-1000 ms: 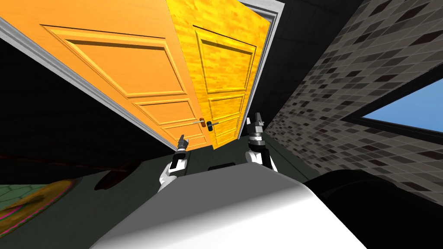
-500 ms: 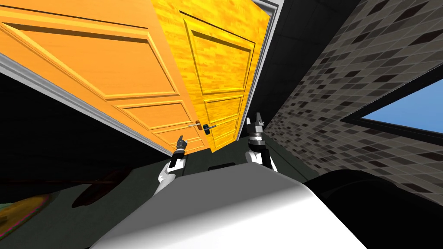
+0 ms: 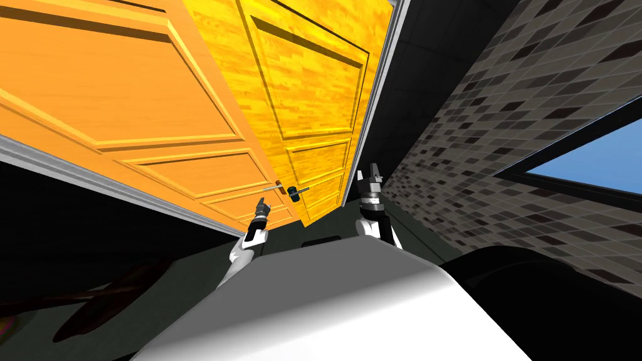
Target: Pull the door open
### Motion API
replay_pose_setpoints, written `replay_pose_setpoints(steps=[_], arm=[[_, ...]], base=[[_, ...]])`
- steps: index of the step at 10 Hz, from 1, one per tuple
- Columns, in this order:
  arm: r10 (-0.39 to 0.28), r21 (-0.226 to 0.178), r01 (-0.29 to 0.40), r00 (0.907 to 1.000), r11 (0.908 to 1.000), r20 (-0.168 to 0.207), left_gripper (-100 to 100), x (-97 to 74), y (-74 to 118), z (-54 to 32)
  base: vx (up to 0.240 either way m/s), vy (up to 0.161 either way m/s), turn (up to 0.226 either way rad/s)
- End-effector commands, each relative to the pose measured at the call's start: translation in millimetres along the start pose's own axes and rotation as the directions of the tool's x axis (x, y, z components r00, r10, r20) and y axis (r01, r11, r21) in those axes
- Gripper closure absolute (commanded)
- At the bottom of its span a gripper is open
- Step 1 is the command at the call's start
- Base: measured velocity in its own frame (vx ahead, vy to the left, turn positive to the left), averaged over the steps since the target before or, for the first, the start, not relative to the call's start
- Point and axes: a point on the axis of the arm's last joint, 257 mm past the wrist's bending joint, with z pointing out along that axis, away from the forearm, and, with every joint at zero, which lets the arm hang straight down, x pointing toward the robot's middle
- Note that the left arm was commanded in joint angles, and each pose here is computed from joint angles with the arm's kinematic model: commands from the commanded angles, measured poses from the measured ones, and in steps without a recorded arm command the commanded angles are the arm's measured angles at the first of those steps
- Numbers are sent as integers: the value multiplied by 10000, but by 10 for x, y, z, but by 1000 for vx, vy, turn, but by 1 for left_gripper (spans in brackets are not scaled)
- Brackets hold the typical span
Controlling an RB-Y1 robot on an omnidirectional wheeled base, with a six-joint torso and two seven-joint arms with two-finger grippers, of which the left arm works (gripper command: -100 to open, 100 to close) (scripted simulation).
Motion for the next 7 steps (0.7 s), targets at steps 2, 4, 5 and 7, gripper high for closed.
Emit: replay_pose_setpoints(steps=[2,4,5,7], arm=[[-31,-74,31,10000,10000,26,-100,-7,28,23],[259,-352,-237,9976,9991,647,-100,-500,103,-93],[329,-412,-297,9961,9987,813,-100,-636,114,-126],[420,-487,-367,9927,9981,1129,-100,-898,116,-180]], base=[[141,-53,-65],[8,100,94],[42,100,-48],[153,58,-85]])
